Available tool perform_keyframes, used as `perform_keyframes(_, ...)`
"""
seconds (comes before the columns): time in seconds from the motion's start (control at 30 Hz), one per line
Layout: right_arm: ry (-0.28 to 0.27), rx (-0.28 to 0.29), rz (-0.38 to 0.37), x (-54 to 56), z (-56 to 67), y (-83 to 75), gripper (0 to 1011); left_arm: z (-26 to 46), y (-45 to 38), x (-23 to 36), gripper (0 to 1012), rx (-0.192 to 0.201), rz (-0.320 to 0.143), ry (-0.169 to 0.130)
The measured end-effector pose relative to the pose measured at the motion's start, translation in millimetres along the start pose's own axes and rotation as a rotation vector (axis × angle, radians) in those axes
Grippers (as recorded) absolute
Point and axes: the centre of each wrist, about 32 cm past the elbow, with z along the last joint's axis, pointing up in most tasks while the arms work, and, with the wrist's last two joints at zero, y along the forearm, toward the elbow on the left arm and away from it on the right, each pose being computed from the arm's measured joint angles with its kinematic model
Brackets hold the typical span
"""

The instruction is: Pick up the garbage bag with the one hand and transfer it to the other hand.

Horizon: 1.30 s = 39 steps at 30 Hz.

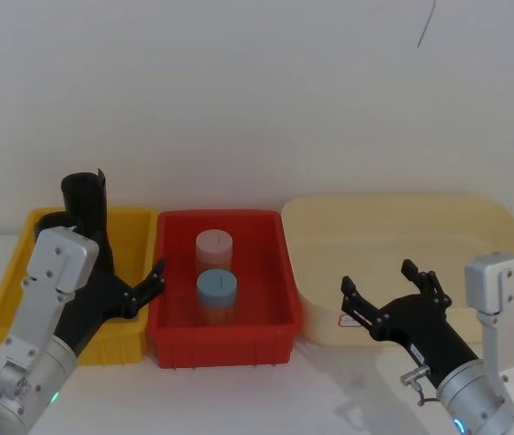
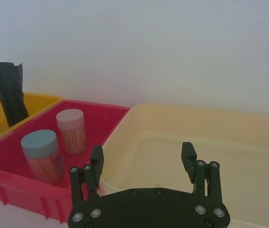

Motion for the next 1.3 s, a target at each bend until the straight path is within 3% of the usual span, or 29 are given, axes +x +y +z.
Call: perform_keyframes(1.3, 0.0, 0.0, 0.0, 0.0, 0.0, 0.0, 1001, 0.1, -0.2, -0.9, 1002, 0.002, -0.002, -0.006)
